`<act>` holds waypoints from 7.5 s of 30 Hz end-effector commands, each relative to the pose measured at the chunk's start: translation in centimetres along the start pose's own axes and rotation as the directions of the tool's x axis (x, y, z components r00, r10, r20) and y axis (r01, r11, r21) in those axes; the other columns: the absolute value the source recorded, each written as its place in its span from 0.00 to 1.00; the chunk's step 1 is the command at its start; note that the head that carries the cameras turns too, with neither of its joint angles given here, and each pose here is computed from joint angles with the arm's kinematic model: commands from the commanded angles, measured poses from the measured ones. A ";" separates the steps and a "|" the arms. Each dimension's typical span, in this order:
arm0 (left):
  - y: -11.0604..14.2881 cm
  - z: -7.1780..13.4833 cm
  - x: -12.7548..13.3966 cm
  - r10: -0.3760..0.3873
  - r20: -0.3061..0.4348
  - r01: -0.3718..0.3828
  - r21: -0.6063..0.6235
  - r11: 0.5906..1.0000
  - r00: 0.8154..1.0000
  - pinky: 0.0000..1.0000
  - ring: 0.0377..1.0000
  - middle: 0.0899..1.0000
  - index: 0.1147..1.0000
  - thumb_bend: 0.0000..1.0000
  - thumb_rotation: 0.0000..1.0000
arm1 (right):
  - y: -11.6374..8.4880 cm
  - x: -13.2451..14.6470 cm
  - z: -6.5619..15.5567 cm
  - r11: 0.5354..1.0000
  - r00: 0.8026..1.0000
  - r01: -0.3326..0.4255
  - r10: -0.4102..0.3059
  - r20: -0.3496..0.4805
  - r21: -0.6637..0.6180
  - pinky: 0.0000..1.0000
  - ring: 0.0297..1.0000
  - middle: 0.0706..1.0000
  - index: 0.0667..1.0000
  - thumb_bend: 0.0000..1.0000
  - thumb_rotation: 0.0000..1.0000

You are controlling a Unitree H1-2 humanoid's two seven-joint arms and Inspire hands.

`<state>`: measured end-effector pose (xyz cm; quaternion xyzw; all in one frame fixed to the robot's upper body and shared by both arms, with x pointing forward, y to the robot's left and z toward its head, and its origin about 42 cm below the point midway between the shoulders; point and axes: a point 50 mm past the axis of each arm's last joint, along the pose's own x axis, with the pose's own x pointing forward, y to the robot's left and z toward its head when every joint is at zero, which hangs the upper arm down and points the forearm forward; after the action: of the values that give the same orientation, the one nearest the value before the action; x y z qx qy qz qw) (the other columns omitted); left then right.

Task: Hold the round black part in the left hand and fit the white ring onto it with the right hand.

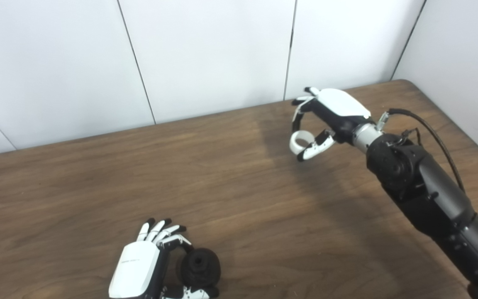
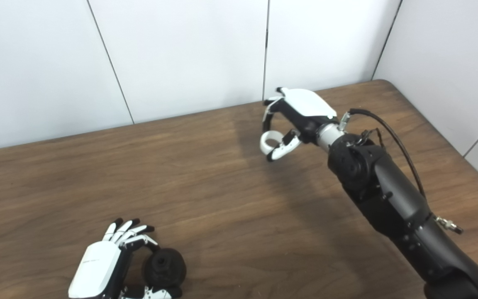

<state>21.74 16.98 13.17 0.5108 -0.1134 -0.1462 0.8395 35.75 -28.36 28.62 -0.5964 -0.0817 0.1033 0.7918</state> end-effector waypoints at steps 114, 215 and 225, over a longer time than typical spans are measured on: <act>-1.1 4.7 3.3 0.037 0.009 -0.037 0.010 0.999 0.999 1.00 0.92 0.79 0.42 0.52 0.05 | 6.4 -5.0 14.1 0.981 0.862 -0.180 0.191 0.469 -0.068 1.00 1.00 0.84 0.45 0.52 0.14; -0.9 4.8 3.2 0.035 0.012 -0.035 0.014 0.999 0.999 1.00 0.93 0.80 0.42 0.52 0.05 | 7.9 -4.6 13.4 0.973 0.876 -0.220 0.227 0.425 -0.066 1.00 1.00 0.90 0.60 1.00 0.31; -0.9 4.9 3.2 0.035 0.009 -0.036 0.012 0.999 0.999 1.00 0.93 0.79 0.42 0.52 0.05 | 7.8 -4.7 13.4 0.973 0.876 -0.219 0.229 0.425 -0.073 1.00 1.00 0.89 0.60 1.00 0.31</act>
<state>22.76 11.61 13.59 0.5136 -0.1039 -0.1434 0.8396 27.32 -15.28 23.26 -0.5739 -0.1551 0.3381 0.7296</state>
